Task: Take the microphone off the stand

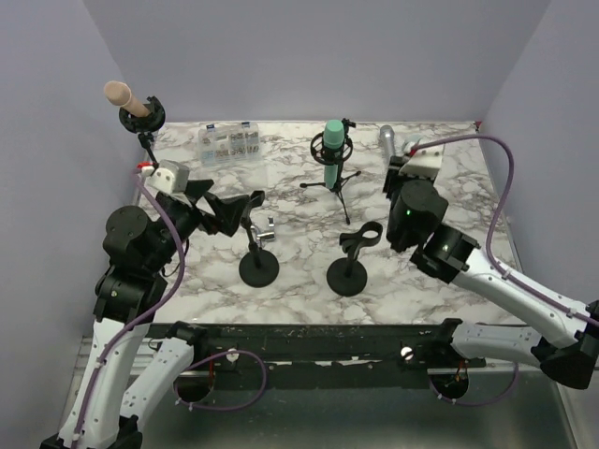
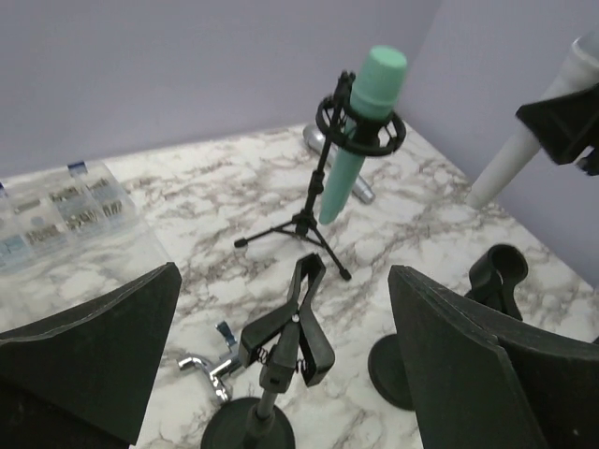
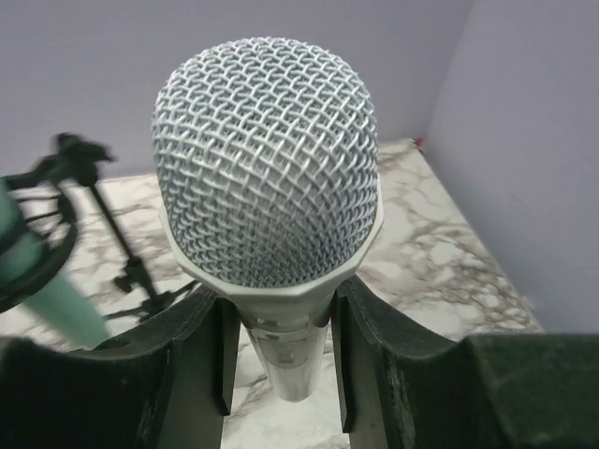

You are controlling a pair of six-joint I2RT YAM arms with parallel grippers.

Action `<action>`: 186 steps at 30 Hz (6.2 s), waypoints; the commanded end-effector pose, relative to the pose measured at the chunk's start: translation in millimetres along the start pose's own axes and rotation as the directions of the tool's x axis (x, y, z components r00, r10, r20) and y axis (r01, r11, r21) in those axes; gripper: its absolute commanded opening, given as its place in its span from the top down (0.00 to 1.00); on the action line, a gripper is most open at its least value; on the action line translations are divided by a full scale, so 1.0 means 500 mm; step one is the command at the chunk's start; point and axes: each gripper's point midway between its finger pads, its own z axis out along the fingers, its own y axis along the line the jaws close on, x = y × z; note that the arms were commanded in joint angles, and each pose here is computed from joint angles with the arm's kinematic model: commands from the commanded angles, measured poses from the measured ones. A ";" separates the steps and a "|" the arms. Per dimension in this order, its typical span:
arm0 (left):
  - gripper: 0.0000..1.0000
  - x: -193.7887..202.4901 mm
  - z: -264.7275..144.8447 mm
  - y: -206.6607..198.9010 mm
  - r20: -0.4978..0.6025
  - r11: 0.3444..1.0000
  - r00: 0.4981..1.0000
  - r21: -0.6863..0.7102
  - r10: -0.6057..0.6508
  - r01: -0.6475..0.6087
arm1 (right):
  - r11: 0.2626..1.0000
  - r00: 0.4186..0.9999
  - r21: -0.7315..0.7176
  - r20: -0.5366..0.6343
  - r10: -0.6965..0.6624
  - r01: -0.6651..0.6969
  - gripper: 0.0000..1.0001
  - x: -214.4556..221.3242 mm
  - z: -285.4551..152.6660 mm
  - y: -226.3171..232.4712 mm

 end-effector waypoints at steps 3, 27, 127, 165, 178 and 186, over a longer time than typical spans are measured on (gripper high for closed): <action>0.03 -0.110 0.024 0.011 0.144 0.999 0.990 -0.051 -0.007 0.015 | 0.990 0.994 0.135 -0.098 0.057 -0.044 0.99 0.086 0.141 -0.075; 0.03 -0.053 0.005 0.072 0.157 0.973 0.980 -0.214 0.123 -0.088 | 0.977 0.764 0.188 -0.644 0.047 0.099 0.99 0.552 0.589 -0.221; 0.03 -0.002 0.030 0.103 0.122 0.958 0.985 -0.272 0.125 -0.088 | 0.581 0.661 -0.362 -0.594 0.459 -0.729 0.05 0.069 0.159 0.036; 0.03 -0.011 0.016 0.118 0.150 0.944 0.980 -0.320 0.135 -0.081 | 0.128 0.415 -0.395 -0.882 0.223 -0.910 0.22 0.061 -0.217 0.576; 0.03 -0.006 0.021 0.117 0.143 0.946 0.982 -0.314 0.125 -0.075 | 0.115 0.439 -0.424 -0.867 0.237 -0.898 0.27 0.030 -0.220 0.578; 0.03 -0.006 0.021 0.116 0.142 0.948 0.982 -0.311 0.122 -0.073 | 0.139 0.428 -0.406 -0.878 0.215 -0.903 0.38 0.061 -0.218 0.592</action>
